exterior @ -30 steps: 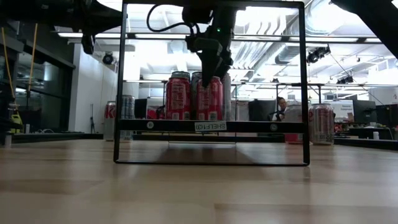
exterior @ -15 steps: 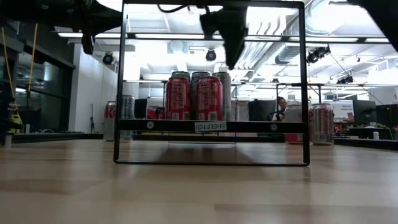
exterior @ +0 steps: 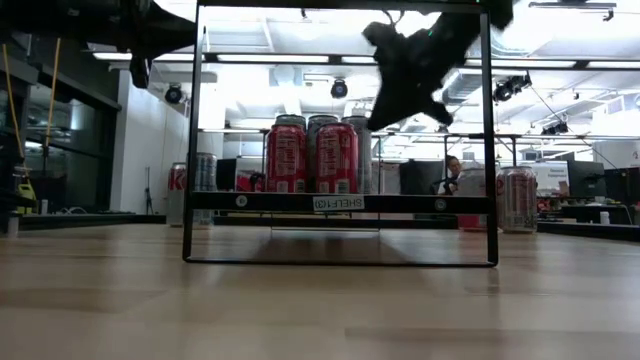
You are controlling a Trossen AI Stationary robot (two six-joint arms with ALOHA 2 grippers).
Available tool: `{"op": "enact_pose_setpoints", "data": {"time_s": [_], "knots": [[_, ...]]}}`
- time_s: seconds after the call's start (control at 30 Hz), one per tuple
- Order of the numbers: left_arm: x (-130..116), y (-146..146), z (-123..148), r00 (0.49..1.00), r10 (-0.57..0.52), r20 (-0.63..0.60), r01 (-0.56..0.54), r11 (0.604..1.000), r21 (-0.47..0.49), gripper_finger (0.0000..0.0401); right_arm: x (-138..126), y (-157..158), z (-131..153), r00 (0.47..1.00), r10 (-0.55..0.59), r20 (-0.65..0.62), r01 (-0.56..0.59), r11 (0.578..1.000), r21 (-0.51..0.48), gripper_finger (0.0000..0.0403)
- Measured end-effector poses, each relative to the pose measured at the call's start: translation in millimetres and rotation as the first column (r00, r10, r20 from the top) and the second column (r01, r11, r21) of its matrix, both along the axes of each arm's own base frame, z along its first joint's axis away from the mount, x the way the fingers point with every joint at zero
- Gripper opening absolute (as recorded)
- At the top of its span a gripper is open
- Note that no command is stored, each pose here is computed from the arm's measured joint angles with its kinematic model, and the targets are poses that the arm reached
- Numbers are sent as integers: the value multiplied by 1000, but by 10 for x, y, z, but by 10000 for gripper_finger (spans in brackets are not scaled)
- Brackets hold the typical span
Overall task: Place canned beverage on shelf
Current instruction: Put the top red-white soda can on the shelf aligned with the other red-white soda can
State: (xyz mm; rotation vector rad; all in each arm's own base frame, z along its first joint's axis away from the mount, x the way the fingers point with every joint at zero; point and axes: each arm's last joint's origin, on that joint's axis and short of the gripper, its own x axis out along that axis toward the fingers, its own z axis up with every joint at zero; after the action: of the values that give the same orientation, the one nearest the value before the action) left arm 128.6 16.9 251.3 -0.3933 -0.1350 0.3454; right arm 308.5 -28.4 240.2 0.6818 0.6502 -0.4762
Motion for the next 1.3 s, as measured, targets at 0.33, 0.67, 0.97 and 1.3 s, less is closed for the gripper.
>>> {"op": "enact_pose_setpoints", "data": {"time_s": [0.33, 0.67, 0.97, 1.3], "knots": [[-1, 1, 0, 1000, 1, 7, -1, 1000, -17, 0, 184, -89, -298, 958, -239, 159, 226, 969, 100, 3], [-1, 1, 0, 1000, 3, 7, -3, 1000, -17, 0, 166, -231, -318, 958, -255, 133, 245, 966, 87, 0], [-1, 1, 0, 1000, 2, 9, -2, 1000, -22, 0, 139, -337, -328, 950, -289, 119, 281, 957, 78, 0], [-1, 1, 0, 1000, 3, 10, -2, 1000, -25, 0, 77, -379, -383, 948, -317, 40, 316, 948, 27, 0]]}}
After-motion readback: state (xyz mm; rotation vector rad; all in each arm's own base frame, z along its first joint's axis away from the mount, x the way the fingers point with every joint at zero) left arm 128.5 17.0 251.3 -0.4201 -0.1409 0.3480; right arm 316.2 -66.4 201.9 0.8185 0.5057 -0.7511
